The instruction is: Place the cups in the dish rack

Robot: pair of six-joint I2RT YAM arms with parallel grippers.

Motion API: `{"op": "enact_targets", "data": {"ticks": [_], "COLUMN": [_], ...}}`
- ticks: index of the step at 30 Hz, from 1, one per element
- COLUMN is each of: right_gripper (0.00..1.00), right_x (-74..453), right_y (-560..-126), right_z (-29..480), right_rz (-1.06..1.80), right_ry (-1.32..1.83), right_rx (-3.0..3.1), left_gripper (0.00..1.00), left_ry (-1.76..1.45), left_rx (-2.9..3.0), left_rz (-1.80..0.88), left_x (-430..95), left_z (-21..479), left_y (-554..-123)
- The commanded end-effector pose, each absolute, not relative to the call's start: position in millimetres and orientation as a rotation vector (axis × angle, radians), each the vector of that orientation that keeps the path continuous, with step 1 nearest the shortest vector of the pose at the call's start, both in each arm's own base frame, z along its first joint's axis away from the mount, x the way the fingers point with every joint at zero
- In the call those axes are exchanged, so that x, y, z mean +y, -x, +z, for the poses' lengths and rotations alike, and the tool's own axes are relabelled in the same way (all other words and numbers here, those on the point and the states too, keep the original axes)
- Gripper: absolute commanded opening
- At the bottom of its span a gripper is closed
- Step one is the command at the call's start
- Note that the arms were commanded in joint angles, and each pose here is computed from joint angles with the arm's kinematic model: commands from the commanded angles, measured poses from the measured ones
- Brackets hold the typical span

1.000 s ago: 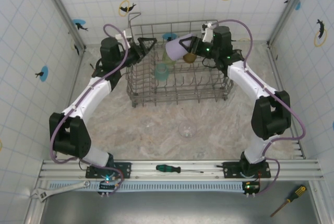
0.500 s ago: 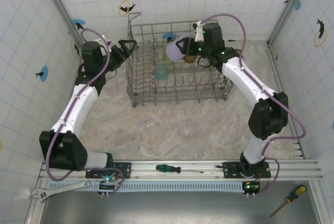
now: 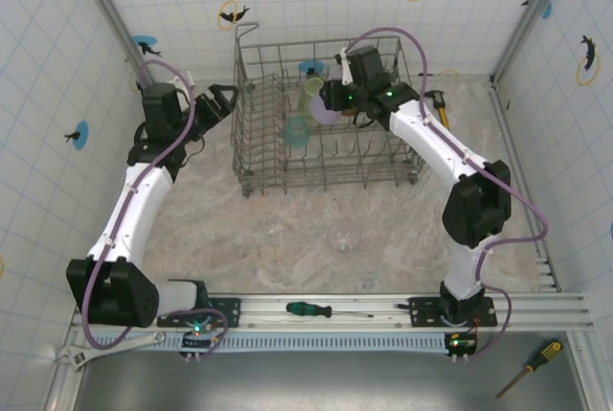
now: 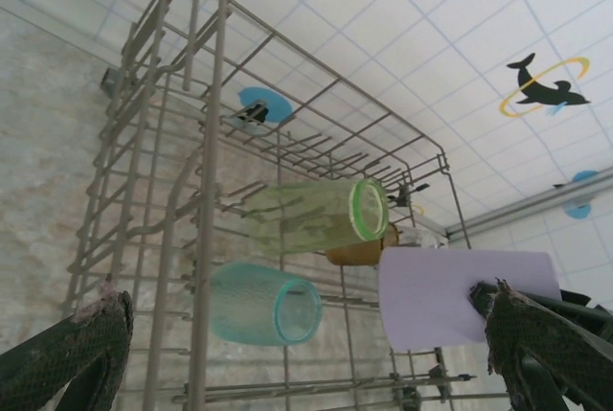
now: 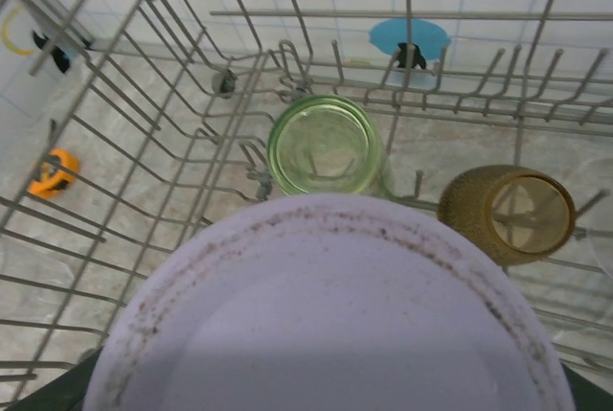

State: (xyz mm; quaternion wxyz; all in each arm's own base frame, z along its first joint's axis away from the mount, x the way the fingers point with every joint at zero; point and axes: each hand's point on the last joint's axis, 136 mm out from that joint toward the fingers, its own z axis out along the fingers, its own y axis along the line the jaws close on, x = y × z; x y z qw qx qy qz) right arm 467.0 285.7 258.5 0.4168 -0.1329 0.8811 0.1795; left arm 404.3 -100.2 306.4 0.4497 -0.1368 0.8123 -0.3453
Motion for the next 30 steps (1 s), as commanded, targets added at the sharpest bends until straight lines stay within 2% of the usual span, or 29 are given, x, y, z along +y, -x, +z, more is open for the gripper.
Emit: {"op": "enact_targets", "data": {"ticks": [1,23,30], "right_gripper": [0.1,0.1,0.1], "right_x": [280.1,288.5,291.1], "right_y": [-472.7,-490.9,-492.3], "right_z": [261.0,214.6,230.1], "right_rz": [0.356,0.275,0.27], "right_ry": [0.345,0.368,0.365], "right_rx": [2.213,2.267,2.232], "left_gripper": [0.97,0.97,0.97], "left_ry": [0.332,0.374,0.377], "left_rx": [2.034,2.092,2.095], "left_rz": [-0.763,-0.711,-0.709], "left_x": [-88.3,-78.6,-78.2], "left_z": [301.5,273.0,272.4], "left_y": [-396.9,-382.2,-380.7]}}
